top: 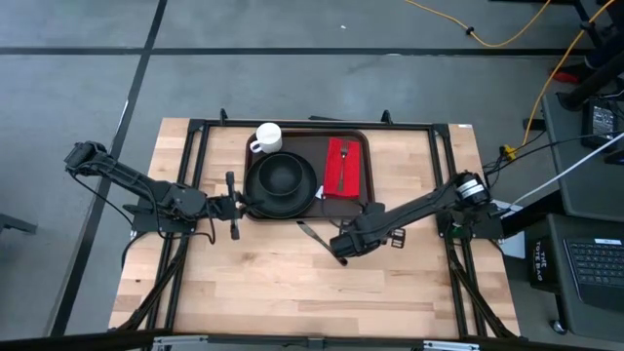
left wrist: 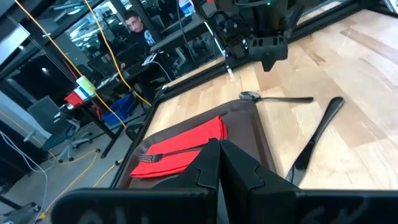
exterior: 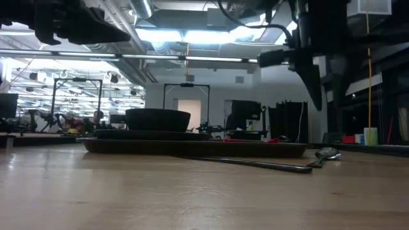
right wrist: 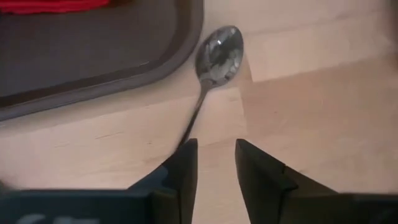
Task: Set up tray
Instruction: Put the black spoon to the left of the black fork on top of the red table napkin on the brown serving tray
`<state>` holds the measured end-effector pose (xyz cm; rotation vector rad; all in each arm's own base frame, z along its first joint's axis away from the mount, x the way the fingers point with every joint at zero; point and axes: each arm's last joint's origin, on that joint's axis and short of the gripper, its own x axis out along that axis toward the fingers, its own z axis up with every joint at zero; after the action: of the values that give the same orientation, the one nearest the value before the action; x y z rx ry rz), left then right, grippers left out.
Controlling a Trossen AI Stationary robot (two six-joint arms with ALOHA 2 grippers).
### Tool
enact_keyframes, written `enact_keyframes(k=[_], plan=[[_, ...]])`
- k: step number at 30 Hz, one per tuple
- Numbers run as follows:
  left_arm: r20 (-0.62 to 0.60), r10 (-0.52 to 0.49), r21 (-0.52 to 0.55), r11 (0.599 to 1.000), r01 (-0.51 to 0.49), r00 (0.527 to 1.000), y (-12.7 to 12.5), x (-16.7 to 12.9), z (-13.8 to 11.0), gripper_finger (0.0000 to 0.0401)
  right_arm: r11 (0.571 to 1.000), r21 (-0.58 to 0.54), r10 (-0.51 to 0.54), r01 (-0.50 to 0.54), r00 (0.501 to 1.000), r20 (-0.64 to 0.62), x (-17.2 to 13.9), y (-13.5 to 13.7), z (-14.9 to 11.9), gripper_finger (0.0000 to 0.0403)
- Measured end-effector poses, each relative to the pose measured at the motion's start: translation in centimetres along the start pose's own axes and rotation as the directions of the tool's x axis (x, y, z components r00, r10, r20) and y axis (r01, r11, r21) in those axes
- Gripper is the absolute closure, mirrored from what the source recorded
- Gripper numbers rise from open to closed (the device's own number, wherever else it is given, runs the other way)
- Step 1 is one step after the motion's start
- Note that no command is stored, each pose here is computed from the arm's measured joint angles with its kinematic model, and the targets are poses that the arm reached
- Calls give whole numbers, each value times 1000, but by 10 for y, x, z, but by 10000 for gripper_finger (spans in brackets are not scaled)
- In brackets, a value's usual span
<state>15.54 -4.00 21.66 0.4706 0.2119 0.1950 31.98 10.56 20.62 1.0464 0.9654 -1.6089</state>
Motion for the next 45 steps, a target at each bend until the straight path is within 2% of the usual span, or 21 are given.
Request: enact_keyframes(k=[6, 10, 15, 21, 26, 45], plan=[[-16, -22, 15, 1000, 22, 1000, -1, 0, -2, 397, 996, 80, 44, -41, 999, -30, 25, 5, -10, 290], [5, -105, 20, 994, 105, 994, -4, 0, -2, 396, 990, 130, 55, -50, 998, -36, 46, 2, -14, 290], [29, -168, 21, 986, 168, 985, -6, 0, -2, 399, 983, 178, 35, -31, 999, -24, 57, -2, -13, 290], [29, -167, 21, 986, 167, 986, -6, 0, -2, 395, 981, 185, 66, -65, 998, 2, 67, -4, -13, 290], [29, -167, 21, 986, 166, 986, -6, 0, -2, 399, 975, 213, 53, -58, 998, 31, 76, -5, -7, 290], [24, -168, 50, 985, 166, 986, -6, -1, -2, 396, 966, 241, 82, -95, 995, 60, 75, 0, 2, 290]])
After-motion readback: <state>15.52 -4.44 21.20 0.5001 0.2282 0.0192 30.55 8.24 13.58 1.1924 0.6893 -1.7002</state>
